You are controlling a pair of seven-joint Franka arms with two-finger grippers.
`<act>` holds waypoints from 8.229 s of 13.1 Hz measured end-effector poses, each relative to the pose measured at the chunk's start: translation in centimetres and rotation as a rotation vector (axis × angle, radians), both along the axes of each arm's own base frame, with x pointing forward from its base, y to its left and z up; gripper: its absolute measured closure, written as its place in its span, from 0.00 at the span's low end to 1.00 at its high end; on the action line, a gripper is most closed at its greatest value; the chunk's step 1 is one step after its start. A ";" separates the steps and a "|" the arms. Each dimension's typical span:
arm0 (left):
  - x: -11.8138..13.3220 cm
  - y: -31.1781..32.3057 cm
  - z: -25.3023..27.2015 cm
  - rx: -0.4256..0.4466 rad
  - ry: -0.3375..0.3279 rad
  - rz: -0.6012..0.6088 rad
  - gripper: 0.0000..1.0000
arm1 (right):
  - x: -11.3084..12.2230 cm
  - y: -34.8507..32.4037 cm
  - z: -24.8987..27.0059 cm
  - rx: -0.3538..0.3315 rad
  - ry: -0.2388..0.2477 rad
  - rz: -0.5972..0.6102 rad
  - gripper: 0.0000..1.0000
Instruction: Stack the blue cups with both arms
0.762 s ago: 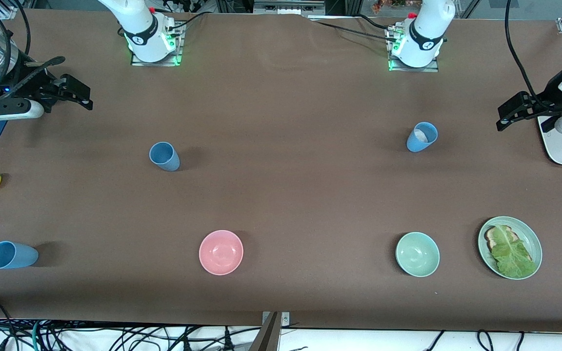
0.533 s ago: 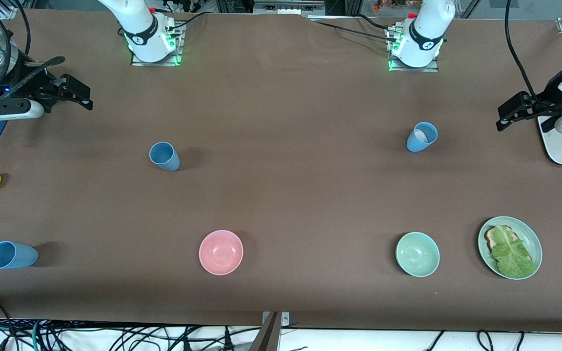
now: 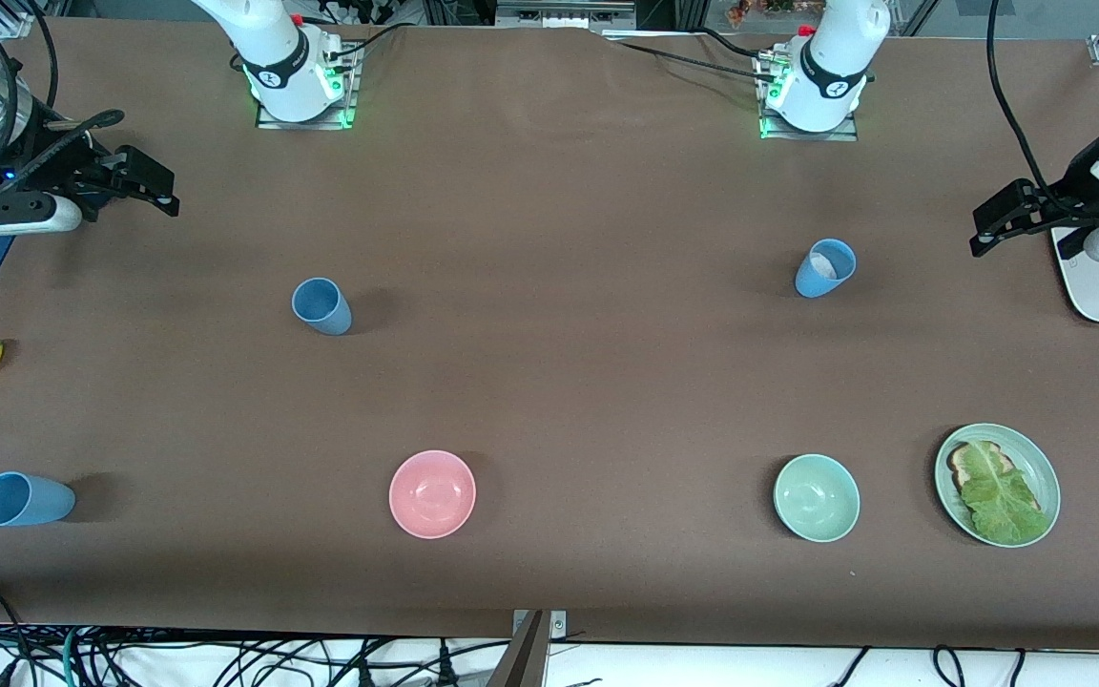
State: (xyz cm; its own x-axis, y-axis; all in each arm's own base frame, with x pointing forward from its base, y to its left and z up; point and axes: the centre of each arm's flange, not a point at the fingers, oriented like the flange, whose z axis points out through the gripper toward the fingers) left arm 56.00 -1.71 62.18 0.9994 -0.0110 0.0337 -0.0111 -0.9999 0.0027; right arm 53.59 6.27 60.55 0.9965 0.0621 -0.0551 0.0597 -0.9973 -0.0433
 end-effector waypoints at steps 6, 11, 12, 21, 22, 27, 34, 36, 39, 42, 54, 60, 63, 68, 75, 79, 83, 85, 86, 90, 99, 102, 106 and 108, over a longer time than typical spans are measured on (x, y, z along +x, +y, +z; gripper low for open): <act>-0.1 -1.6 -0.2 0.000 0.005 -0.028 0.00 | 0.0 -0.1 0.0 0.000 0.000 -0.002 0.00; -0.1 -1.3 -0.4 0.000 0.008 -0.024 0.00 | 0.0 -0.1 0.0 0.000 0.000 -0.002 0.00; -0.1 -1.3 -0.4 0.000 0.008 -0.023 0.00 | 0.0 -0.1 0.0 0.000 0.000 -0.002 0.00; 0.1 -1.1 -0.7 0.000 0.014 -0.020 0.00 | 0.0 -0.1 0.0 0.000 0.000 -0.002 0.00; 0.1 -1.1 -0.7 0.000 0.014 -0.020 0.00 | 0.0 -0.1 0.0 0.000 0.000 -0.002 0.00; 0.1 -1.1 -0.7 0.000 0.012 -0.019 0.00 | 0.0 -0.1 0.0 0.000 0.001 -0.002 0.00; 0.1 -1.1 -0.7 0.000 0.010 -0.019 0.00 | 0.0 -0.2 0.0 0.000 0.000 -0.003 0.00; 0.1 -1.0 -0.7 0.000 0.010 -0.018 0.00 | 0.0 -0.2 0.0 0.000 0.000 -0.003 0.00; 0.1 -1.0 -0.7 0.000 0.010 -0.018 0.00 | 0.0 -0.2 0.0 0.000 0.000 -0.004 0.00; 0.1 -0.9 -0.7 0.000 0.009 -0.016 0.00 | 0.1 -0.8 0.0 0.000 0.001 -0.014 0.00; 5.3 0.6 -8.2 -0.001 -0.040 0.030 0.00 | -2.1 -0.8 -10.1 -0.003 -0.007 -0.021 0.00; 5.3 0.8 -15.7 0.001 -0.053 0.031 0.00 | -3.4 0.4 -16.5 -0.009 -0.009 -0.001 0.05; 4.5 1.2 -19.3 0.001 -0.053 0.036 0.00 | -4.2 0.7 -19.4 -0.010 -0.031 0.003 0.19; 2.4 1.5 -23.8 0.003 0.009 0.040 0.00 | -4.4 1.9 -23.7 -0.009 -0.048 0.026 0.41; -3.9 1.2 -26.7 0.012 0.100 0.007 0.00 | -3.4 2.7 -28.9 -0.002 -0.056 0.019 0.45; -7.2 1.7 -26.3 0.016 0.125 -0.015 0.00 | -3.2 3.8 -30.5 0.001 -0.062 0.023 0.51; -9.4 1.8 -28.9 0.015 0.160 -0.020 0.00 | -3.0 3.9 -31.7 0.004 -0.068 0.022 0.53; -10.7 1.7 -30.3 0.016 0.183 -0.021 0.00 | -2.9 3.9 -32.1 0.005 -0.067 0.022 0.53; -11.3 1.5 -30.8 0.017 0.192 -0.026 0.00 | -2.9 3.9 -32.3 0.005 -0.067 0.022 0.53; -13.0 1.3 -32.0 0.019 0.211 -0.033 0.00 | -2.9 3.9 -33.0 0.005 -0.060 0.021 0.57; -14.2 1.2 -35.8 0.015 0.108 -0.035 0.00 | -3.0 3.9 -33.2 0.005 -0.057 0.020 0.96; -14.2 1.2 -36.7 0.013 0.083 -0.035 0.00 | -2.9 3.9 -33.2 0.005 -0.058 0.020 0.96; -14.2 1.3 -37.2 0.012 0.081 -0.033 0.00 | -2.9 4.0 -33.0 0.006 -0.065 0.020 0.96; -14.3 1.3 -37.8 0.011 0.075 -0.033 0.00 | -2.8 4.0 -32.7 0.006 -0.071 0.020 0.96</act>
State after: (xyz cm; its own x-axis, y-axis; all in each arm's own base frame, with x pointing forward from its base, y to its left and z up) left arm 41.75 -0.40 24.33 0.9982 -0.0439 -0.0416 -0.0442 -0.9990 -0.0059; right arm 50.76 10.23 27.86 0.9965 0.0820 0.0159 0.0826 -0.9956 -0.0444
